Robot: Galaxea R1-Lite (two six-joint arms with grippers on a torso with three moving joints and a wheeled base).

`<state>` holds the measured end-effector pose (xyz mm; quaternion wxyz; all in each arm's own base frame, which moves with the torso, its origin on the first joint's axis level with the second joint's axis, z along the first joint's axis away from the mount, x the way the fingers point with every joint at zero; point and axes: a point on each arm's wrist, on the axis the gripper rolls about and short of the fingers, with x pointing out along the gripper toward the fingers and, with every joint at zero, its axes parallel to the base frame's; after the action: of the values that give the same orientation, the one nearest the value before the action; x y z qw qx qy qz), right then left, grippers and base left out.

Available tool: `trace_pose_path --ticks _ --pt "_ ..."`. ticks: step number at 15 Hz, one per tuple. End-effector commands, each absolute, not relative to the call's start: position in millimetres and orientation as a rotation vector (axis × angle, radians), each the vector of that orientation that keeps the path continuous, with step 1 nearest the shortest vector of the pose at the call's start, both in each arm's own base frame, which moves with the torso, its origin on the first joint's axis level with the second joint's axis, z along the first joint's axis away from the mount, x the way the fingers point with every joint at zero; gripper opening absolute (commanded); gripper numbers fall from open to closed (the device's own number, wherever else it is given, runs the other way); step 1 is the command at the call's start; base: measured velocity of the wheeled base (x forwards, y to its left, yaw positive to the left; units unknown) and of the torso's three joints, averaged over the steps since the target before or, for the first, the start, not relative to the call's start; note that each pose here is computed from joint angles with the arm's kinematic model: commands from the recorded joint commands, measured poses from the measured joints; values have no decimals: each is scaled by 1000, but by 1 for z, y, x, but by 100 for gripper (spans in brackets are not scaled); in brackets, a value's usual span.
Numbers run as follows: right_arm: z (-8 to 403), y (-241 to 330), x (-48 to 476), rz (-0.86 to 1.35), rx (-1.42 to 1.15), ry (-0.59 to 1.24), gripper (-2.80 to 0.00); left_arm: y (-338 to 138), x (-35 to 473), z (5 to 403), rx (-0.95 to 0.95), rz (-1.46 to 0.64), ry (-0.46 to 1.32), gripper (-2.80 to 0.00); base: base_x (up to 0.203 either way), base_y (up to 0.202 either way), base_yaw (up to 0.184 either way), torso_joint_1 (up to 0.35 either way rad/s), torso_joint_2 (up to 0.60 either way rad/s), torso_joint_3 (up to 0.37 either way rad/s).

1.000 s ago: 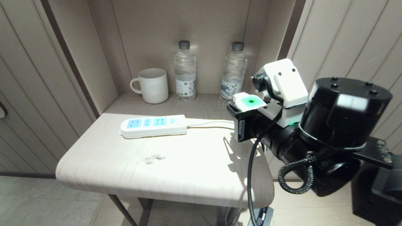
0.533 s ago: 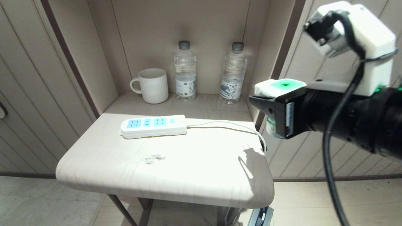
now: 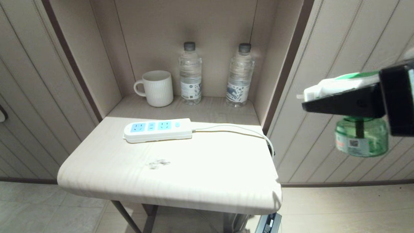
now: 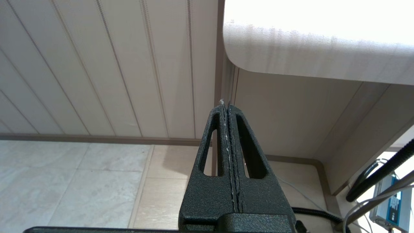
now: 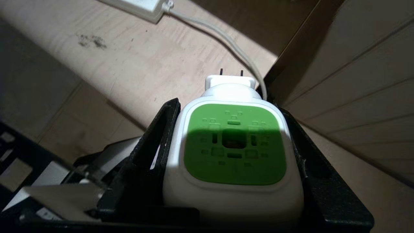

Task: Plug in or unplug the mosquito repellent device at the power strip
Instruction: Insert the plug into the socket

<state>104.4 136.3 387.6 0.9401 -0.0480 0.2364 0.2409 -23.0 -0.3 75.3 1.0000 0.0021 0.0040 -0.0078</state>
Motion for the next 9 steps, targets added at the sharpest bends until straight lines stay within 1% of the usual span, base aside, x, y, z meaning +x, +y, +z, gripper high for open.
trace_pose_path --ticks 1,3,9 --pt "373 144 112 450 -188 703 -280 0 -23 75 5 -15 9 -280 0 0 0 0 0 0" --pt "362 152 121 431 -183 785 -280 0 -23 75 5 -17 9 -280 0 0 0 0 0 0" --pt "361 152 117 439 -154 795 -280 0 -23 75 5 -15 9 -280 0 0 0 0 0 0"
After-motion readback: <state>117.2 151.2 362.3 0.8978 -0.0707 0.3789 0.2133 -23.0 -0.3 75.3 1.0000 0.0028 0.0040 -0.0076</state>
